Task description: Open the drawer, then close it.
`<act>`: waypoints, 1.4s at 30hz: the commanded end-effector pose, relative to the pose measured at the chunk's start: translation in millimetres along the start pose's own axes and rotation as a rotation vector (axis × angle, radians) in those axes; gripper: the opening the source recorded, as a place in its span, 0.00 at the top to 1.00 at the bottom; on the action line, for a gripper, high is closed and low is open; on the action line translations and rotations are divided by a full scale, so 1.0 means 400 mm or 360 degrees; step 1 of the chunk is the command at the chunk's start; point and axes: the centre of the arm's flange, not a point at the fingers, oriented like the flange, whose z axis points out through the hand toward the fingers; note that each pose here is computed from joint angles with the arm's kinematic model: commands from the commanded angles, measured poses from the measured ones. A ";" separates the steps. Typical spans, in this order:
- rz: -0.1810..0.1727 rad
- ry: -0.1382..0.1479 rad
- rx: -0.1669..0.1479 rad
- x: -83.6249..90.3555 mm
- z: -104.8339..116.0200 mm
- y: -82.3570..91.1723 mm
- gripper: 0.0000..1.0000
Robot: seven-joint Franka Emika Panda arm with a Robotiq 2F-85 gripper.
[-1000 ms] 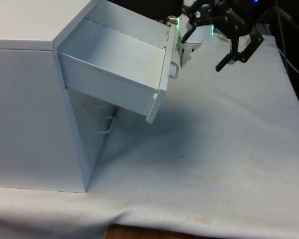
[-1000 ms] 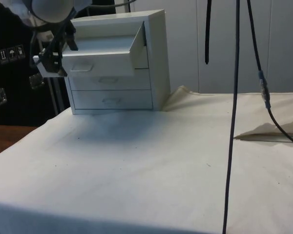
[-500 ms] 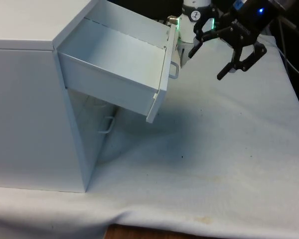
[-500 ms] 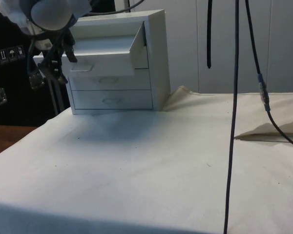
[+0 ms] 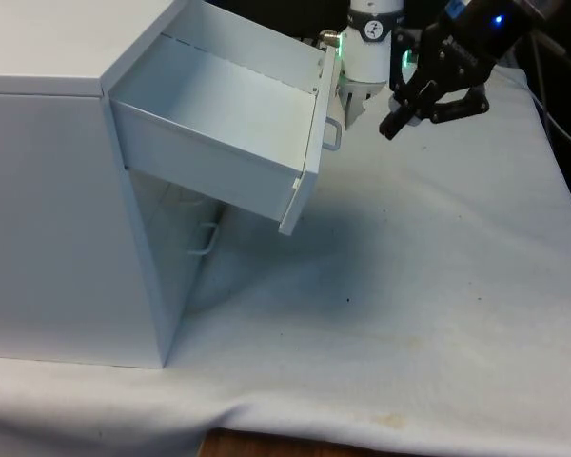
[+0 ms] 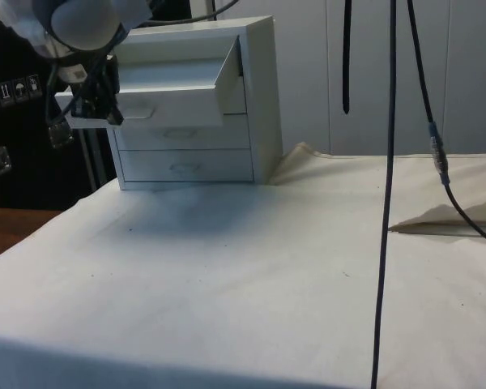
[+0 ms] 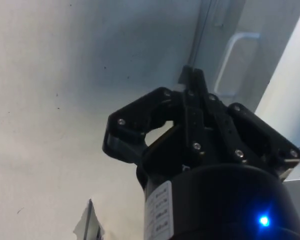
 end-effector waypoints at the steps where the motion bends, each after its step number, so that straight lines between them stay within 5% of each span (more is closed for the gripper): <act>1: -0.0003 0.0002 -0.0001 -0.002 0.007 0.010 1.00; 8: 0.0003 -0.0046 -0.0043 -0.008 0.042 0.044 1.00; 10: -0.0005 -0.0030 -0.0055 -0.011 0.049 0.064 1.00; 16: 0.0002 -0.0055 -0.0059 -0.010 0.050 0.056 1.00; 17: -0.0009 -0.0054 -0.0111 -0.016 0.071 0.098 1.00; 18: 0.0001 -0.0073 -0.0112 -0.014 0.073 0.094 1.00; 23: 0.0001 -0.0073 -0.0112 -0.014 0.073 0.094 1.00; 24: -0.0012 -0.0042 -0.0145 -0.011 0.061 0.141 1.00; 30: -0.0001 -0.0062 -0.0136 -0.010 0.065 0.124 1.00; 31: -0.0025 -0.0017 -0.0162 -0.005 0.043 0.178 1.00; 37: -0.0013 -0.0043 -0.0156 -0.006 0.047 0.168 1.00; 38: -0.0042 -0.0010 -0.0184 -0.005 0.040 0.213 1.00; 42: -0.0030 -0.0034 -0.0178 -0.004 0.038 0.204 1.00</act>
